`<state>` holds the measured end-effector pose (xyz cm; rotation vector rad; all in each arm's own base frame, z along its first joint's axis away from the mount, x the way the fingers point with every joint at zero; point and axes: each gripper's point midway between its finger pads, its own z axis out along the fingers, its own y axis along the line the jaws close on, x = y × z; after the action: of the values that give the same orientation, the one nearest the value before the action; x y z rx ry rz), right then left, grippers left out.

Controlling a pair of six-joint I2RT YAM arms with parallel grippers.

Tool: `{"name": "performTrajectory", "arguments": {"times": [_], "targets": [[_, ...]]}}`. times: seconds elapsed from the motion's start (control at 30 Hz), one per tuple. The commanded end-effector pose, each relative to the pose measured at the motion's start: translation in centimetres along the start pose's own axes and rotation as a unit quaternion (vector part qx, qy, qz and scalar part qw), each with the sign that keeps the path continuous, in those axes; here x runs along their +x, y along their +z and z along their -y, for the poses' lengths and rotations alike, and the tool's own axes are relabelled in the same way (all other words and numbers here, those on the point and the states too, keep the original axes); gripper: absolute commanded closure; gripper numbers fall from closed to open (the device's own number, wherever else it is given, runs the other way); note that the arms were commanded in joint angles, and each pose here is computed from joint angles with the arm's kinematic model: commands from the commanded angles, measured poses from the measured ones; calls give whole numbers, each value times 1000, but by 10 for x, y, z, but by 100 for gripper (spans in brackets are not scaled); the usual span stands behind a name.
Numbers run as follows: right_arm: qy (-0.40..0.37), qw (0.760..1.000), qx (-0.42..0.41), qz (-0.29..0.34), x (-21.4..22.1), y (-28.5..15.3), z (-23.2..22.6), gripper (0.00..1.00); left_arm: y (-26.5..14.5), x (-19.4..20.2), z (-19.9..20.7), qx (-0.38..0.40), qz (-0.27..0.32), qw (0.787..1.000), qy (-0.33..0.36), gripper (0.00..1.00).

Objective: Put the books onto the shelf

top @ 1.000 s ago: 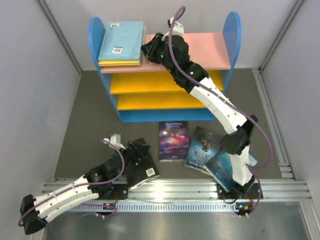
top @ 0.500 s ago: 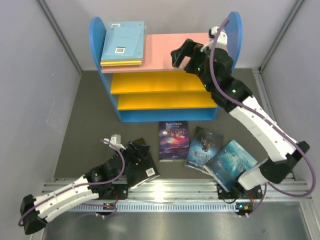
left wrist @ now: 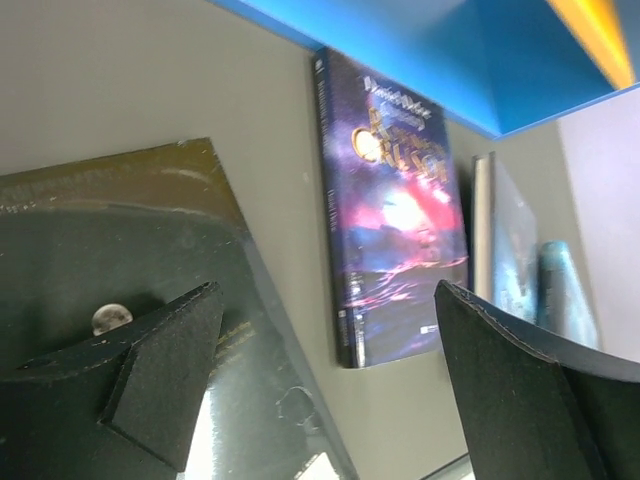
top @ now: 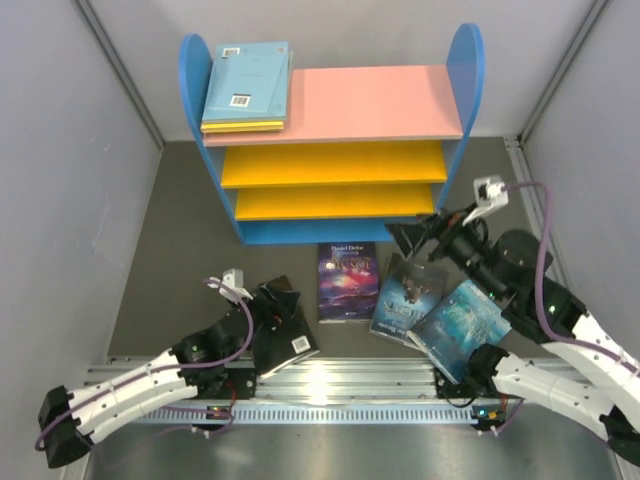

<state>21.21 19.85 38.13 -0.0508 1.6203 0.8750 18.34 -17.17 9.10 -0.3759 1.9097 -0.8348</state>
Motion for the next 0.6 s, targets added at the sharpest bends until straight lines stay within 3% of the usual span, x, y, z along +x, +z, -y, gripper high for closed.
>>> {"name": "performTrajectory", "arguments": {"times": [0.0, 0.03, 0.2, 0.57], "targets": [[21, 997, 14, -76, 74, -18, 17, 0, 2, -6, 8, 0, 5, 1000, 1, 7], [30, 992, 37, -116, 114, -26, 32, 0, 3, -5, 11, 4, 1, 1000, 6, 6], [68, 978, 127, -152, 174, -53, 87, 0, 9, 3, 13, -16, -27, 999, 36, 3], [28, 968, 188, -166, 192, -25, 107, 0, 50, 0, 47, -20, -58, 990, 124, 1]]}}
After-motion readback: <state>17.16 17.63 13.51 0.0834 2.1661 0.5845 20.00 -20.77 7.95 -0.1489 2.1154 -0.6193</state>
